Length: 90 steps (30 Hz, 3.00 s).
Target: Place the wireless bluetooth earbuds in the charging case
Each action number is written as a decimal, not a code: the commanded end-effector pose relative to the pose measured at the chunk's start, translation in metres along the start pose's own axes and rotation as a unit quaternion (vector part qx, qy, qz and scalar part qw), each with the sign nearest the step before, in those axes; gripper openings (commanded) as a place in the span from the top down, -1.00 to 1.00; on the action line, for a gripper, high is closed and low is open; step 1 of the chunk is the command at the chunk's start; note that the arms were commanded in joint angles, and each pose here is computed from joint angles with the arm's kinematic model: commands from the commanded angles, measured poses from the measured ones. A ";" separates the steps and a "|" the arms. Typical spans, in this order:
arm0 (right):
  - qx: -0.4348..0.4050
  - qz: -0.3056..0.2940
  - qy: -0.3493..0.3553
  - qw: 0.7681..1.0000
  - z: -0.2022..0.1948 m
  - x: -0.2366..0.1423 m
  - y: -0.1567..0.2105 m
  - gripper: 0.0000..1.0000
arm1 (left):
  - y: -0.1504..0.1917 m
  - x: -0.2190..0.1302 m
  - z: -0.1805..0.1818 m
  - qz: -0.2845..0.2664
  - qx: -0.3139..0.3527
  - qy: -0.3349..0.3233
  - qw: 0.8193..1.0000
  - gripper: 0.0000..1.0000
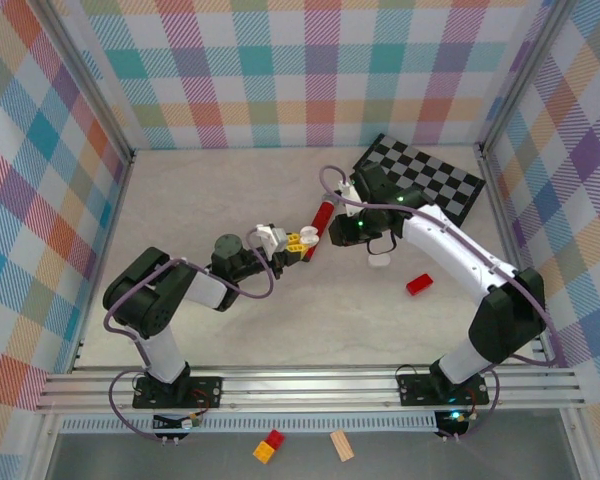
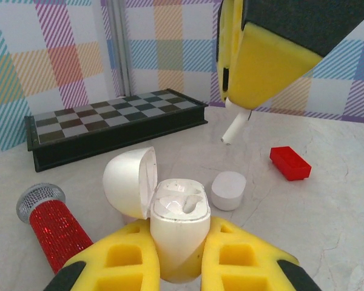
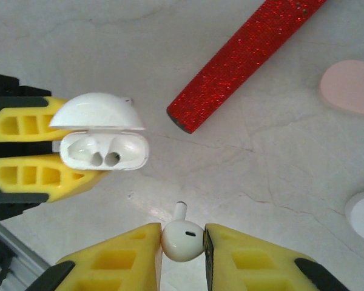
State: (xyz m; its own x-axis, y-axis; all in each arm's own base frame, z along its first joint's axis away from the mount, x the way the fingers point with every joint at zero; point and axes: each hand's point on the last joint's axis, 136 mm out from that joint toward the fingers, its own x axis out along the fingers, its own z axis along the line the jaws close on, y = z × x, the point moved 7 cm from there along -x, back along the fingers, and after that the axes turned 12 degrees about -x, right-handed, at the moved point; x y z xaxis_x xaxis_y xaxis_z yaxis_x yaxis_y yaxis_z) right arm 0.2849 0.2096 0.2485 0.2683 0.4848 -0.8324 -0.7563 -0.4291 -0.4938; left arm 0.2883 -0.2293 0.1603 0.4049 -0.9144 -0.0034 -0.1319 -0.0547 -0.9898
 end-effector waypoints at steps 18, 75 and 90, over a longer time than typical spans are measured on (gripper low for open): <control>0.006 -0.014 -0.079 0.997 0.015 -0.007 -0.011 0.47 | -0.005 0.011 -0.019 -0.014 0.059 0.060 0.996 1.00; 0.020 0.014 -0.105 0.994 0.014 0.018 -0.011 0.47 | -0.024 0.011 -0.025 -0.035 0.063 0.072 0.995 1.00; 0.022 0.003 -0.089 0.996 0.010 0.018 -0.017 0.25 | -0.026 0.010 -0.026 -0.037 0.061 0.075 0.995 1.00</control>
State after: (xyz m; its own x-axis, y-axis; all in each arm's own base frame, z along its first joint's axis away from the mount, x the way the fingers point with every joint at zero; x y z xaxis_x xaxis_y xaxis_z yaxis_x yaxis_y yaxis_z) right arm 0.2920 0.2324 0.2302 0.1194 0.5942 -0.7954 -0.8011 -0.4156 -0.4307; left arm 0.2754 -0.2435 0.1636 0.3091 -0.9510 0.0025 -0.0832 -0.0297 -0.9961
